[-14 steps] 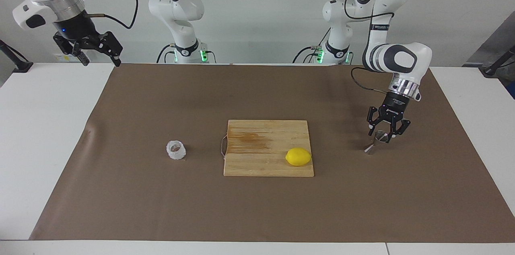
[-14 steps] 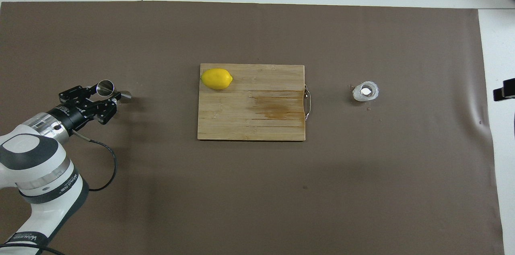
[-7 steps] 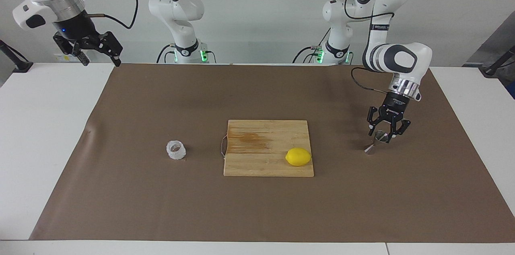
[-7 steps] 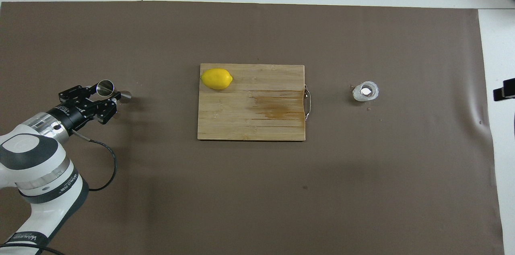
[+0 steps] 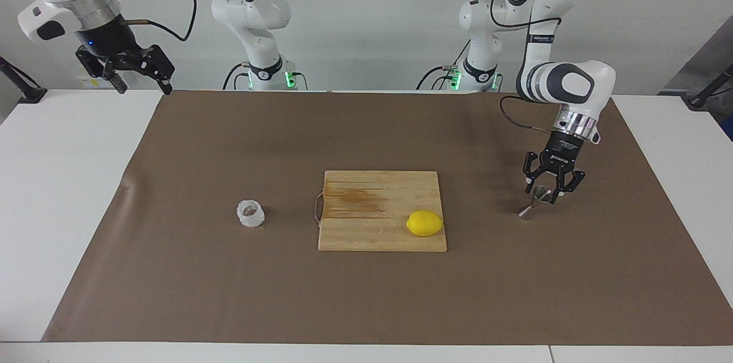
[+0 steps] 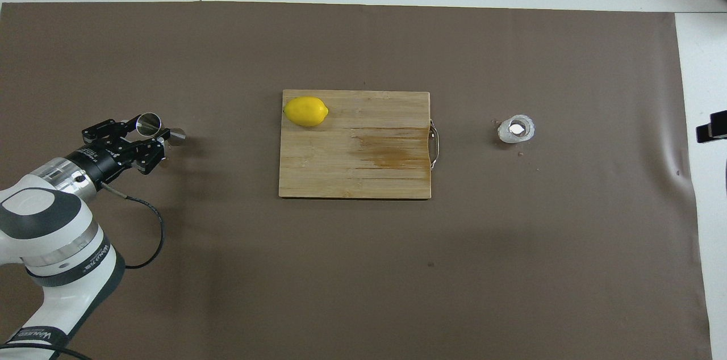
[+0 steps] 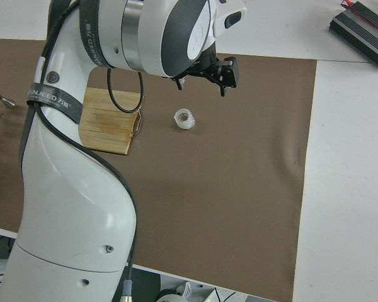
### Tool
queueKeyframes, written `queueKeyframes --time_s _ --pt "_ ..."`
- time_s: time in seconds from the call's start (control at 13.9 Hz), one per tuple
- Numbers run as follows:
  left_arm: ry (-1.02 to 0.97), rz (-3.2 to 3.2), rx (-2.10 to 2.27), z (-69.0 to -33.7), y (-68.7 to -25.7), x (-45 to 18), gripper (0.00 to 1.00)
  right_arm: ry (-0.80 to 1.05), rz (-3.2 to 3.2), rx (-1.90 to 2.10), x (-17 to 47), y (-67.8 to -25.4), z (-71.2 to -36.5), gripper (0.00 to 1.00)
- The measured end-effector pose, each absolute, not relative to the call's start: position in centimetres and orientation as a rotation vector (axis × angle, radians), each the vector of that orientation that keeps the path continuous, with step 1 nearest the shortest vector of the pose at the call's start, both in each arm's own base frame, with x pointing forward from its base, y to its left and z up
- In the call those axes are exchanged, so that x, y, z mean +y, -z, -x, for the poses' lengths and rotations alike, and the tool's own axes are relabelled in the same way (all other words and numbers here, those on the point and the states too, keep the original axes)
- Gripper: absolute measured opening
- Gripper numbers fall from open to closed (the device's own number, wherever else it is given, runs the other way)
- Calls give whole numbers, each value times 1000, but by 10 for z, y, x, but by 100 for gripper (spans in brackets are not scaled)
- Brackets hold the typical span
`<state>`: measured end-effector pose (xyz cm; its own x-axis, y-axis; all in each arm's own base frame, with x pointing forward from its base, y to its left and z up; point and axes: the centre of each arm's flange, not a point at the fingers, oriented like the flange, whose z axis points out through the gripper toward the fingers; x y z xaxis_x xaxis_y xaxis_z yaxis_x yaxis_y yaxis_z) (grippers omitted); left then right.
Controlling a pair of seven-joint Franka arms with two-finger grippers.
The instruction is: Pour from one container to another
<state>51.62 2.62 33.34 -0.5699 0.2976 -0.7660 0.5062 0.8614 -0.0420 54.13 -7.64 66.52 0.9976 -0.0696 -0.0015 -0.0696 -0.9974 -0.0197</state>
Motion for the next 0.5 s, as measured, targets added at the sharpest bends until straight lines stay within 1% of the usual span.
queueKeyframes --time_s 0.36,0.43,0.5 --pt "322 -591 2211 -516 -334 24 63 -1 3120 109 -76 -665 -541 100" --pt "321 -591 2212 -516 -334 24 60 -1 3120 109 -76 -665 -541 100" --pt "319 -591 2212 -516 -334 24 59 -1 3120 109 -76 -665 -541 100"
